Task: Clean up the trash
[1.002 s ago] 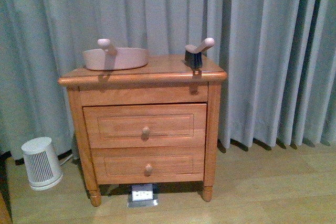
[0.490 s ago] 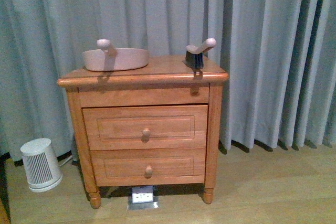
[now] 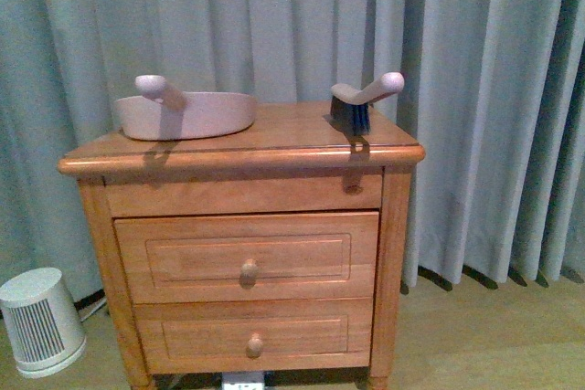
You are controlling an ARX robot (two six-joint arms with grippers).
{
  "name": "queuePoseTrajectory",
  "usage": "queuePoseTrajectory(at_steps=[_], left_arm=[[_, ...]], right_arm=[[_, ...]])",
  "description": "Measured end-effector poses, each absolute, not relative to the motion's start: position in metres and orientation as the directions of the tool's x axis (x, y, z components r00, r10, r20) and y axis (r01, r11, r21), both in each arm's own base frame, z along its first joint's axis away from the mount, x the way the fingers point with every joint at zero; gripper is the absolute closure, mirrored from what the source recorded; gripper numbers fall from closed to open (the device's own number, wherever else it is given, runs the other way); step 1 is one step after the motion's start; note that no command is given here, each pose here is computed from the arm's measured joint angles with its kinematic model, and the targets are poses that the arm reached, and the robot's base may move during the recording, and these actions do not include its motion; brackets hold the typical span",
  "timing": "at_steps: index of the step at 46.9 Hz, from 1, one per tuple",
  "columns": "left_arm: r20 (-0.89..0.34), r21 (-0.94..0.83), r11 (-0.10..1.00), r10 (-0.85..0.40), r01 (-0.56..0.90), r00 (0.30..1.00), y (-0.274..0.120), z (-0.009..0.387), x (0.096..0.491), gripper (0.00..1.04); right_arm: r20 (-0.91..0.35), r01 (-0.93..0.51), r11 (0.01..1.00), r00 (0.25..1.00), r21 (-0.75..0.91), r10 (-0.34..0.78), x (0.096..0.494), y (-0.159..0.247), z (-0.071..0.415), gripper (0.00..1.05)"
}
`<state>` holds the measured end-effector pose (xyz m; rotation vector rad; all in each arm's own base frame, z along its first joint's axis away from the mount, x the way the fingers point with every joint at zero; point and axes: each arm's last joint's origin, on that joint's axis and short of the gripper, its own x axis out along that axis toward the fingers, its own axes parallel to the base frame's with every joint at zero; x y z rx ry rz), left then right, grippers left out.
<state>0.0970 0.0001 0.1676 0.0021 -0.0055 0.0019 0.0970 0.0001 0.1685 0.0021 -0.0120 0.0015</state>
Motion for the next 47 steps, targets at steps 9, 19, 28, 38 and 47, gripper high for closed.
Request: queuePoseTrajectory(at_steps=[9, 19, 28, 38, 47], left_arm=[[0.005, 0.002, 1.0, 0.002, -0.002, 1.0, 0.0001, 0.1675, 0.097, 0.08], [0.006, 0.002, 1.0, 0.002, -0.002, 1.0, 0.0001, 0.1676, 0.097, 0.08], [0.007, 0.002, 1.0, 0.002, -0.002, 1.0, 0.0001, 0.1677, 0.0969, 0.08], [0.007, 0.002, 1.0, 0.002, -0.002, 1.0, 0.0001, 0.1677, 0.0969, 0.08], [0.007, 0.002, 1.0, 0.002, -0.002, 1.0, 0.0001, 0.1677, 0.0969, 0.08]], right_arm=[[0.012, -0.002, 1.0, 1.0, 0.002, 0.002, 0.097, 0.0001, 0.1685, 0.07], [0.012, -0.001, 1.0, 1.0, 0.002, 0.001, 0.097, 0.0001, 0.1685, 0.07], [0.012, -0.001, 1.0, 1.0, 0.002, 0.001, 0.097, 0.0001, 0.1685, 0.07], [0.011, -0.002, 1.0, 1.0, 0.002, 0.002, 0.097, 0.0001, 0.1684, 0.07], [0.011, -0.001, 1.0, 1.0, 0.002, 0.001, 0.097, 0.0001, 0.1684, 0.07]])
